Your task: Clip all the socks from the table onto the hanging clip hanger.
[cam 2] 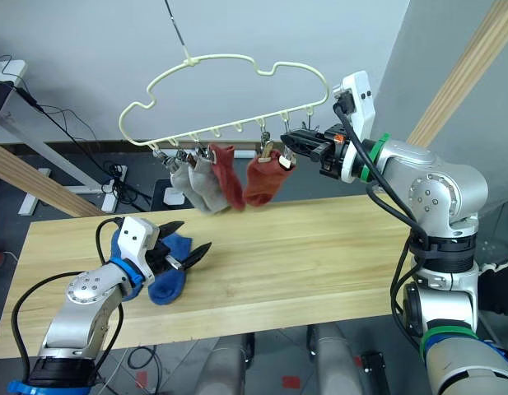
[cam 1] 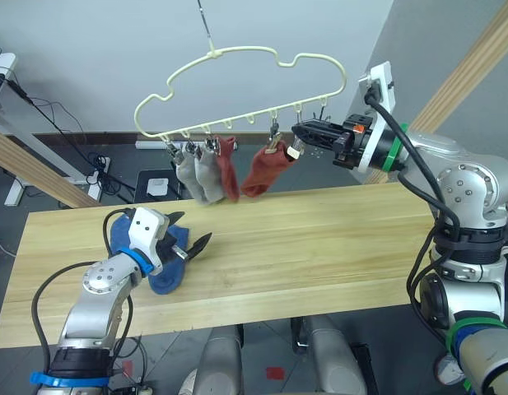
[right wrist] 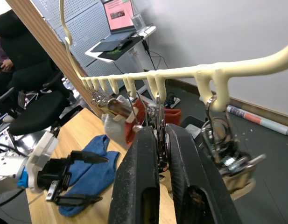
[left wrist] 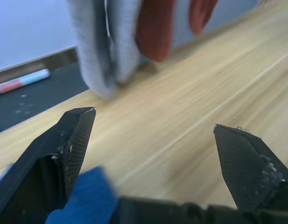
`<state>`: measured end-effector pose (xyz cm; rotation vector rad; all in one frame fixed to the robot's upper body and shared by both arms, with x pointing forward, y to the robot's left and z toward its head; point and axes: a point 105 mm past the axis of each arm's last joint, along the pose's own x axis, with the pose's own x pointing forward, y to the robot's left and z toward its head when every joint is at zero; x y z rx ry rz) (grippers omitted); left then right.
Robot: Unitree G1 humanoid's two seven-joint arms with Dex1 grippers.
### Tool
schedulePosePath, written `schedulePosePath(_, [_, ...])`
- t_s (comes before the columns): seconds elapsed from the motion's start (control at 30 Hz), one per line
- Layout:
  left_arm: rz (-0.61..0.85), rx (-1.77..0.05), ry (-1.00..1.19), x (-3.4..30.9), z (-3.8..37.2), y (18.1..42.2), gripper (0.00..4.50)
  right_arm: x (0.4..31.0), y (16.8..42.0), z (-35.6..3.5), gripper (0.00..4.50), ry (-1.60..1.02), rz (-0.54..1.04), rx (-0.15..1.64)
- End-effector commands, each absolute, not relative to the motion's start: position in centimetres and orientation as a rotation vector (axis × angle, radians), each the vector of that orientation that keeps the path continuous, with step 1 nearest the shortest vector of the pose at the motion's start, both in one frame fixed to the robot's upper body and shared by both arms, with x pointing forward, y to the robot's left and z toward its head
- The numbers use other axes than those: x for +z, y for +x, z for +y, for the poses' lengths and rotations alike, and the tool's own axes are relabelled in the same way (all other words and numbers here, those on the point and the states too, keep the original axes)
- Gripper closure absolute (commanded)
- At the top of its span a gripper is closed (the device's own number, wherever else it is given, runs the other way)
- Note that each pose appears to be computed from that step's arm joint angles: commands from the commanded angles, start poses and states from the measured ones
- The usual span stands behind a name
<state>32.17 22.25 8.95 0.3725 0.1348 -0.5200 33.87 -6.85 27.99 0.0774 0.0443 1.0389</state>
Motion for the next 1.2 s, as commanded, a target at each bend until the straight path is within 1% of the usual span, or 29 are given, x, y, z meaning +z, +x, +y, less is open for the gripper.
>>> schedulePosePath(0.03, [0.137, -0.460, 0.406, 8.3, 22.9, 33.1, 0.00, 28.6, 33.0, -6.4, 4.47, 0.061, 0.024, 1.082])
schedulePosePath(0.23, [0.184, -0.345, 0.423, 7.2, 24.7, 34.8, 0.00, 28.5, 32.9, -6.3, 4.47, 0.064, 0.034, 1.080])
schedulePosePath(0.37, [0.251, -0.363, 0.401, 5.9, 24.9, 34.4, 0.00, 28.6, 33.0, -6.4, 4.47, 0.068, 0.033, 1.067])
schedulePosePath(0.43, [0.303, -0.386, 0.387, 5.0, 24.8, 33.8, 0.00, 28.6, 33.0, -6.4, 4.47, 0.067, 0.032, 1.067])
schedulePosePath(0.5, [0.357, -0.368, 0.368, 4.4, 25.3, 33.3, 0.00, 28.6, 33.1, -6.4, 4.47, 0.066, 0.030, 1.061])
schedulePosePath(0.57, [0.394, -0.344, 0.348, 4.3, 25.8, 32.9, 0.00, 28.6, 33.1, -6.5, 4.47, 0.065, 0.029, 1.055])
schedulePosePath(0.73, [0.477, -0.358, 0.327, 3.1, 25.5, 31.5, 0.00, 28.6, 33.2, -6.5, 4.47, 0.065, 0.028, 1.049])
schedulePosePath(0.97, [0.479, -0.364, 0.321, 2.9, 25.3, 31.5, 0.00, 28.6, 33.3, -6.5, 4.47, 0.067, 0.029, 1.042])
schedulePosePath(1.07, [0.452, -0.384, 0.325, 3.1, 25.2, 31.5, 0.54, 28.6, 33.5, -6.6, 4.47, 0.068, 0.027, 1.036])
schedulePosePath(1.1, [0.449, -0.391, 0.326, 3.2, 25.2, 31.5, 0.84, 28.6, 33.5, -6.6, 4.47, 0.068, 0.026, 1.035])
schedulePosePath(1.2, [0.453, -0.404, 0.334, 3.0, 25.2, 31.3, 1.41, 28.6, 33.6, -6.6, 4.47, 0.069, 0.025, 1.033])
